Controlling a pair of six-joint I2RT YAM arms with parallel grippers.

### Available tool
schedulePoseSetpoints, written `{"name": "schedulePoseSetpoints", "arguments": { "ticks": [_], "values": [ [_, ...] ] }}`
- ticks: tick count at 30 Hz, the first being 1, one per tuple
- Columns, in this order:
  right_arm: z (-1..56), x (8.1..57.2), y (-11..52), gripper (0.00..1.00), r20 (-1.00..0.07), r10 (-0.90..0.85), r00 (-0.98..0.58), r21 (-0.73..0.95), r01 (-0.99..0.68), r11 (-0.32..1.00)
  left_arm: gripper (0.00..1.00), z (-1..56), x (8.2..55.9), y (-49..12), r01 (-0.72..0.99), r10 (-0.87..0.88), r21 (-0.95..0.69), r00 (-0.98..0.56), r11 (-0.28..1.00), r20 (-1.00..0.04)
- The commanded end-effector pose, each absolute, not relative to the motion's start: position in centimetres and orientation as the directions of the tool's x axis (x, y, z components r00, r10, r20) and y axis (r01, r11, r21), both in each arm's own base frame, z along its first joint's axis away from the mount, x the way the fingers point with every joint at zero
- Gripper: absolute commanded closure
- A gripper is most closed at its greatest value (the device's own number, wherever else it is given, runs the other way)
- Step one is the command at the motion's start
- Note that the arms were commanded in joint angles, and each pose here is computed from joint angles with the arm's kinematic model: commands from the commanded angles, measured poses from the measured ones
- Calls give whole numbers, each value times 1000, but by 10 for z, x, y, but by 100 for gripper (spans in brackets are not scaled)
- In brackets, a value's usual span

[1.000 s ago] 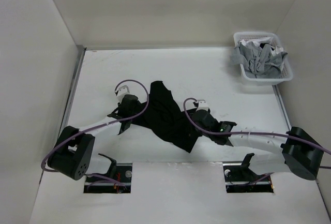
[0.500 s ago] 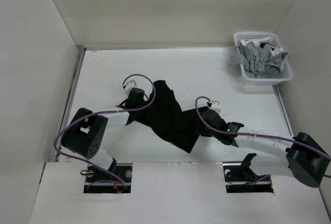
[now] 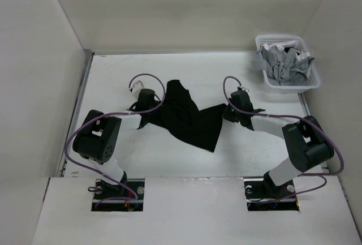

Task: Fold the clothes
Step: Flatten the tank top out

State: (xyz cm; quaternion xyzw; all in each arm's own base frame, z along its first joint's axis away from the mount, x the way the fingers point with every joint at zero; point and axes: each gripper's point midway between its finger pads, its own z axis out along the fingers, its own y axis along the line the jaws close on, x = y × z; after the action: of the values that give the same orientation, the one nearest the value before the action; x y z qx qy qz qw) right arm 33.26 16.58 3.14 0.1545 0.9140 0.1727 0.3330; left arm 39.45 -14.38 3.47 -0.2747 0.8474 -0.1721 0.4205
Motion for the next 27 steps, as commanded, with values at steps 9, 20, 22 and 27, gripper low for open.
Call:
{"name": "schedulePoseSetpoints", "arguments": {
  "ticks": [9,20,22,27],
  "values": [
    [163,361,187,100,-724,463,-512,578,-83,812,99,156,397,-113,-215,-727,-695,-186,686,-660],
    [208,247,191,97,-723,459,-516,637,-242,732,96,204,297,-75,-139,-695,-685,-38,716,-718],
    [188,268,187,98,-706,464,-535,631,-179,755,96,192,303,-75,-176,-674,-656,-64,734,-736],
    [149,341,189,99,-685,470,-557,606,-77,792,96,172,351,-88,-217,-654,-625,-107,750,-749]
  ]
}}
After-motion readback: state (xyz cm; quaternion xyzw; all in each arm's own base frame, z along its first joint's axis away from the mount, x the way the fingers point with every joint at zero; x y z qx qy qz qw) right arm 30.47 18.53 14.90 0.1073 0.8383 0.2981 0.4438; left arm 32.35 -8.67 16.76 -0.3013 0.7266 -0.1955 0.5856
